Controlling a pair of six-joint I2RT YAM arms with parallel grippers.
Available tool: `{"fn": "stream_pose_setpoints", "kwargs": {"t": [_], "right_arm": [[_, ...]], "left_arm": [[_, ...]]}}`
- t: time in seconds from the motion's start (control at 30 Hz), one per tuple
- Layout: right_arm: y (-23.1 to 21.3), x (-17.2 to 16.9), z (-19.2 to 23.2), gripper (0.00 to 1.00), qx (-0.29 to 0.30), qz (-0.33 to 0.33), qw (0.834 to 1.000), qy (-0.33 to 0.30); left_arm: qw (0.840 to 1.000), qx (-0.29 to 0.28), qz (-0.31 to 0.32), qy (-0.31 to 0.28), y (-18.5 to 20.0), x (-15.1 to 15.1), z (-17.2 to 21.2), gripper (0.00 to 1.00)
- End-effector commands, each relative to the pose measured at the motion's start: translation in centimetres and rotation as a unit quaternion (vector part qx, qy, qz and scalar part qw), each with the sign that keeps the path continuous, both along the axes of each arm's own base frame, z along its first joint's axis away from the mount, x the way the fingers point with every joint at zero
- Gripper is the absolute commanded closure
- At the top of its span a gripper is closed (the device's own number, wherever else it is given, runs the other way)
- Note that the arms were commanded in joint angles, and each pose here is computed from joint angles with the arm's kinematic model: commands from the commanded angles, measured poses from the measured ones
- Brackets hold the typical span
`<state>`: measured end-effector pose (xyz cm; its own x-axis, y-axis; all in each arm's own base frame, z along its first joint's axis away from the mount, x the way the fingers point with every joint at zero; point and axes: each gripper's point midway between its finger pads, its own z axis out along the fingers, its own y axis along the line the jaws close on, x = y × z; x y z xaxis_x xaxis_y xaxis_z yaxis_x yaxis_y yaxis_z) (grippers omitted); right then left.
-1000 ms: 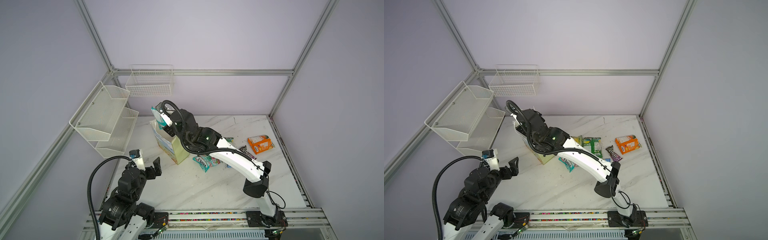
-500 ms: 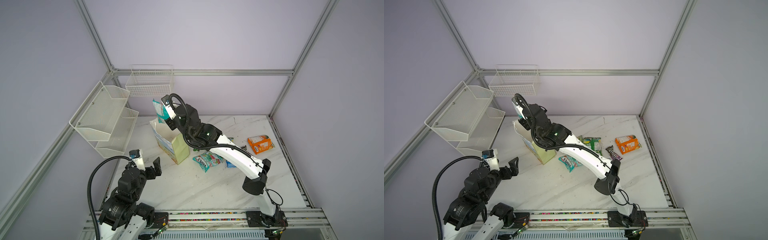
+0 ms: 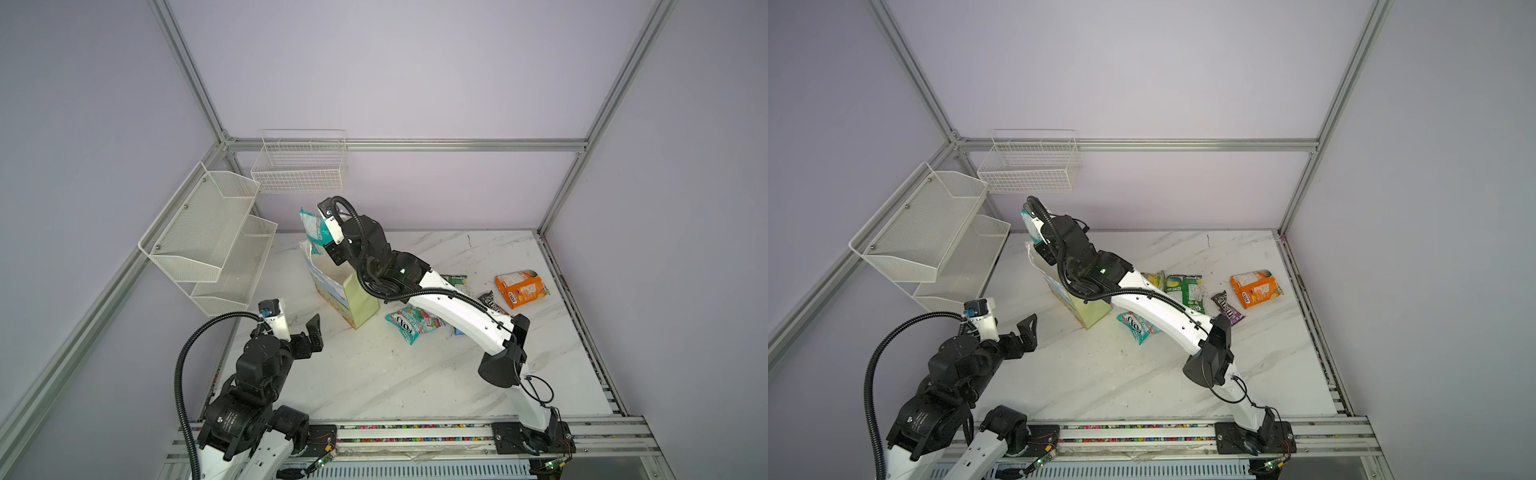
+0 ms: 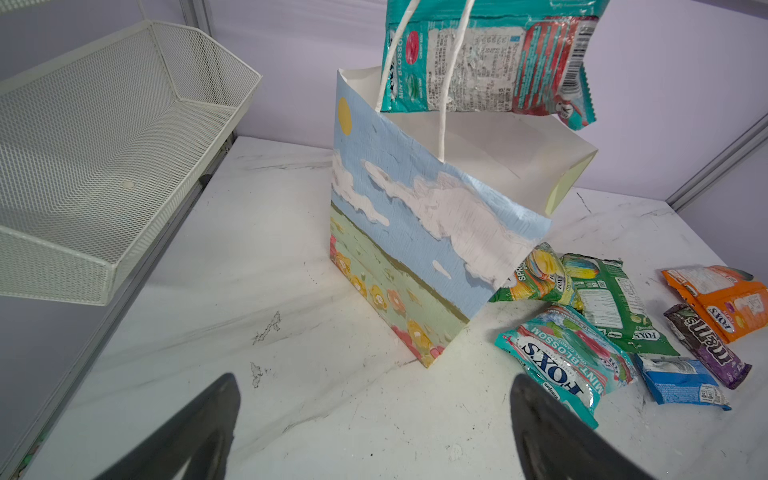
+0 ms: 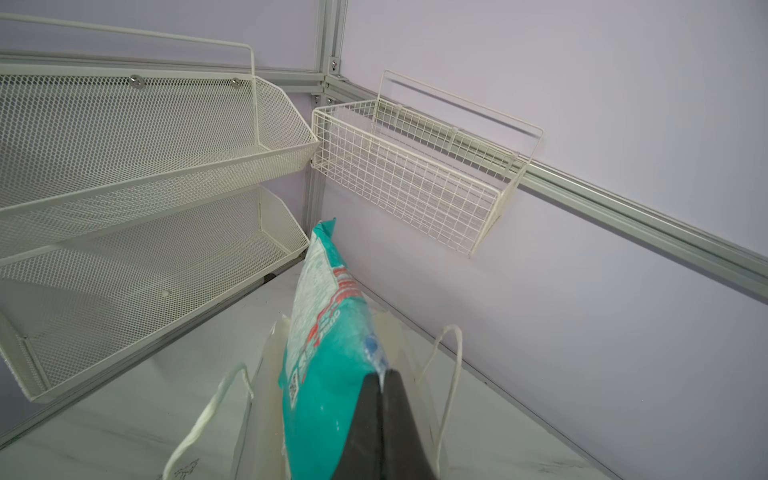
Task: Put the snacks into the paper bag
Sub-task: 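Lower the teal candy bag into the paper bag's opening with the right gripper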
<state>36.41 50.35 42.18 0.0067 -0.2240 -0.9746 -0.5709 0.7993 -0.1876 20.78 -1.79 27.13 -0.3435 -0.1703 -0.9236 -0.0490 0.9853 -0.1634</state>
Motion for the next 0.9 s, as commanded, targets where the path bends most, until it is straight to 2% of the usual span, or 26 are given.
{"fn": "stream_pose_setpoints", "kwargs": {"t": [0.0,0.53,0.87], "right_arm": [[-0.1,0.5,2.1,1.00,0.049,-0.003,0.999,-0.014],[-1.0,1.2,-0.1,1.00,0.024,-0.034,0.999,-0.006],[-1.9,1.1,0.2,1.00,0.024,-0.045,0.999,-0.008]], "left_arm": [[1.000,-0.006,-0.003,-0.008,-0.2,0.1,0.2,0.00],[1.000,-0.006,-0.004,-0.008,-0.2,0.1,0.2,0.00],[1.000,-0.005,-0.004,-0.006,-0.3,0.2,0.0,0.00]]}}
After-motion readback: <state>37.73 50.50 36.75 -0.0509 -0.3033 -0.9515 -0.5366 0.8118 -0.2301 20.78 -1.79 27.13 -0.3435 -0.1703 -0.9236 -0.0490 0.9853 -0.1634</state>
